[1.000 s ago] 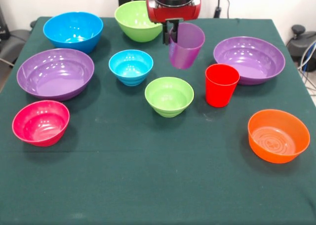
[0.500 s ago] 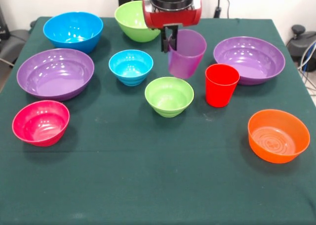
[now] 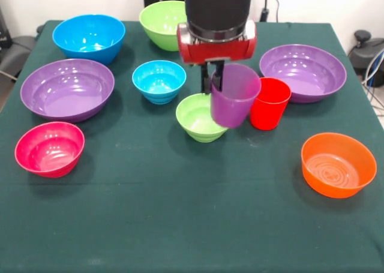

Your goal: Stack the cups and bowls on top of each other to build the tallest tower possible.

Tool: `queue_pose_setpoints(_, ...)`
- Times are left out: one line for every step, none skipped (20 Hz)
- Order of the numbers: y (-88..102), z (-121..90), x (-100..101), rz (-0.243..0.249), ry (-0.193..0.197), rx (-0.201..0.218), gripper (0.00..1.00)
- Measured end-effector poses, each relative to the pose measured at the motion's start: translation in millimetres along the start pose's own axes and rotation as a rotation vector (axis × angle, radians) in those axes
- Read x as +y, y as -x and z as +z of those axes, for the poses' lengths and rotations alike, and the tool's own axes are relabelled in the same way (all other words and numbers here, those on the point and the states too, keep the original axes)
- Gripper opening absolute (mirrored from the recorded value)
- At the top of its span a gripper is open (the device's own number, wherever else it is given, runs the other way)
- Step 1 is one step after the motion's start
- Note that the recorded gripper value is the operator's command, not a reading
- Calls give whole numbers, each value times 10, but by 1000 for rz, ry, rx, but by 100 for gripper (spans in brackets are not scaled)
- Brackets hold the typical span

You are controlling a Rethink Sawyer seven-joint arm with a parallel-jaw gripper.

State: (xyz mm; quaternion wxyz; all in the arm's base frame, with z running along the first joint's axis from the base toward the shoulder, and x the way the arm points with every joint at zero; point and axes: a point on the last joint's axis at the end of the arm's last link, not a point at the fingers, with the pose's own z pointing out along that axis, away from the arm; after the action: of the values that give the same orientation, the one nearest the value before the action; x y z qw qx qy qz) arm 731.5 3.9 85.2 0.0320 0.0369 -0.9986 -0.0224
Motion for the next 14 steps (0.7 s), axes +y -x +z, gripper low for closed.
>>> queue_pose_setpoints(25, 13, -12, -1, -2, -4, 0)
queue_pose_setpoints(50, 26, -23, -1, -4, -8, 0)
queue_pose_setpoints(141, 111, -83, -4, -9, -19, 0)
queue_pose_setpoints(163, 139, -103, -4, -10, -22, 0)
queue_pose_setpoints(183, 169, -123, -3, -10, -23, 0)
queue_pose_setpoints(225, 247, -173, -3, -7, -27, 0)
queue_pose_setpoints(246, 311, -214, -4, -4, -29, 0)
queue_pose_setpoints(268, 374, -255, -4, -1, -30, 0)
queue_pose_setpoints(280, 426, -290, -5, 2, -30, 0)
queue_pose_setpoints(289, 480, -324, -5, 5, -30, 0)
queue_pose_setpoints(299, 561, -381, -6, 9, -29, 0)
queue_pose_setpoints(303, 601, -409, -6, 11, -29, 0)
queue_pose_setpoints(307, 734, -509, -8, 22, -27, 0)
queue_pose_setpoints(309, 786, -550, -10, 28, -27, 0)
